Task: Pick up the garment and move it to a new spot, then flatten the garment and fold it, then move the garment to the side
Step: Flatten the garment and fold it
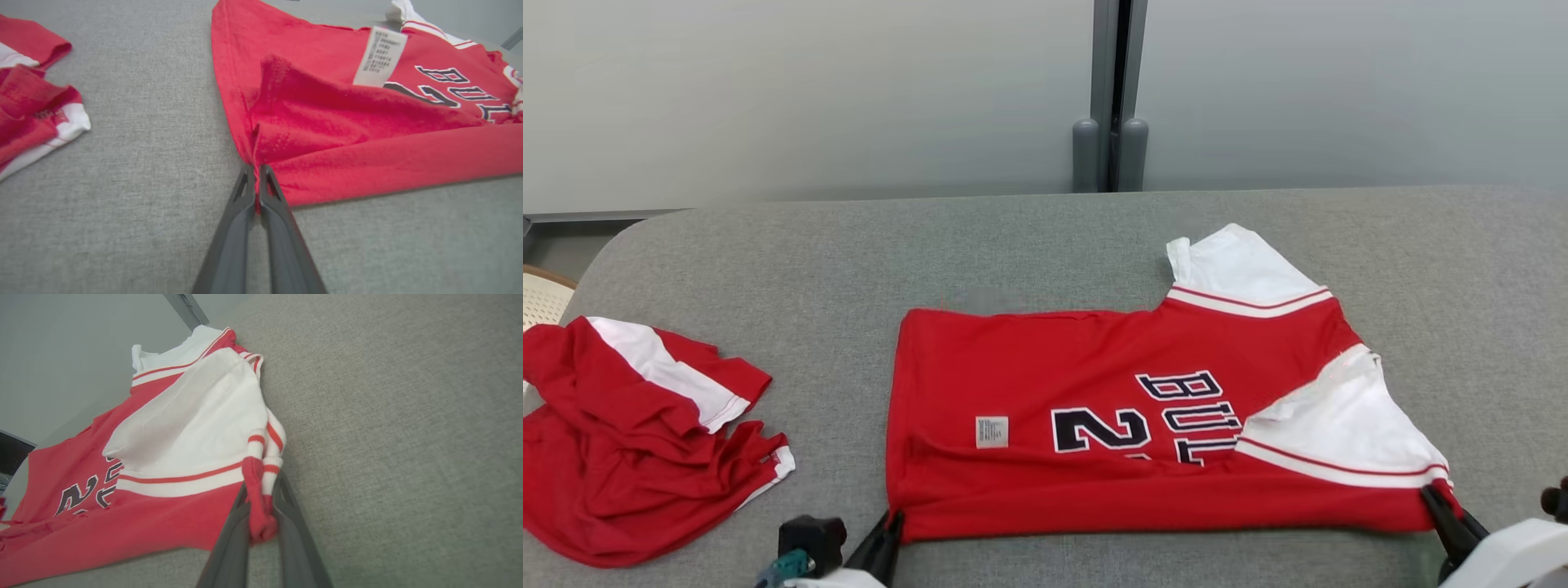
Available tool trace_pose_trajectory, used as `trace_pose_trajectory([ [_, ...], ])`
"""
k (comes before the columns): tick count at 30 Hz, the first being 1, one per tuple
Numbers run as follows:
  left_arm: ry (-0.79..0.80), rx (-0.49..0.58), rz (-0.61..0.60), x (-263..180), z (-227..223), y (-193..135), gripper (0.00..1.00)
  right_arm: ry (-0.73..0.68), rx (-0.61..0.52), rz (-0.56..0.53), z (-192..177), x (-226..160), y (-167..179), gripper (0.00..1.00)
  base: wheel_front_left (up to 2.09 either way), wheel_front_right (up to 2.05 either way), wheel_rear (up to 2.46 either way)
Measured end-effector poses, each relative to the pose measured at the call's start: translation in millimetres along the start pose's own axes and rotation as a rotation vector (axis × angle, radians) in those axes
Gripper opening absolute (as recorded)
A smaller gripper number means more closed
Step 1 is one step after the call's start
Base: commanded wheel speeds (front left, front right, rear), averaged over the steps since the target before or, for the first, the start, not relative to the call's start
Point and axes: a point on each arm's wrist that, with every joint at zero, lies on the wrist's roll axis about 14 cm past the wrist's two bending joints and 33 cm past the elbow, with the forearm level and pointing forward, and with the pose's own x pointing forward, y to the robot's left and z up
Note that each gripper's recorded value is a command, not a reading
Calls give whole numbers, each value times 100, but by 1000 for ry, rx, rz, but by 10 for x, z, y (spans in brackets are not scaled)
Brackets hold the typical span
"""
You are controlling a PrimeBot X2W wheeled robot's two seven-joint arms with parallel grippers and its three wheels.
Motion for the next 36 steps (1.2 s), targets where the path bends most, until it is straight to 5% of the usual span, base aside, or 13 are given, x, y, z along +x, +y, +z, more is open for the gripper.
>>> trace_pose_trajectory([
  [13, 42, 41, -50, -443, -47, -95, 0, 113, 44, 29, -193, -395, 0, 0, 0, 0, 0],
  [14, 50, 45, -49, -469, -61, -91, 23, 119, 46, 27, -215, -415, 3, 0, 0, 0, 0],
  [15, 58, 48, -44, -494, -79, -80, 78, 123, 49, 23, -233, -432, 3, 32, 0, 0, 0],
  [16, 64, 50, -41, -511, -90, -74, 100, 119, 43, 19, -231, -445, 1, 100, 0, 0, 0],
  [24, 10, 63, 4, -497, 139, 40, 100, -55, -5, 16, 214, -424, 81, 100, 0, 0, 0],
  [32, -437, -57, 52, -385, 1243, 86, 100, -324, -133, 145, 762, -377, 570, 100, 0, 0, 0],
  [36, -438, -85, 62, -263, 1211, 58, 100, -396, -192, 159, 839, -329, 603, 100, 0, 0, 0],
])
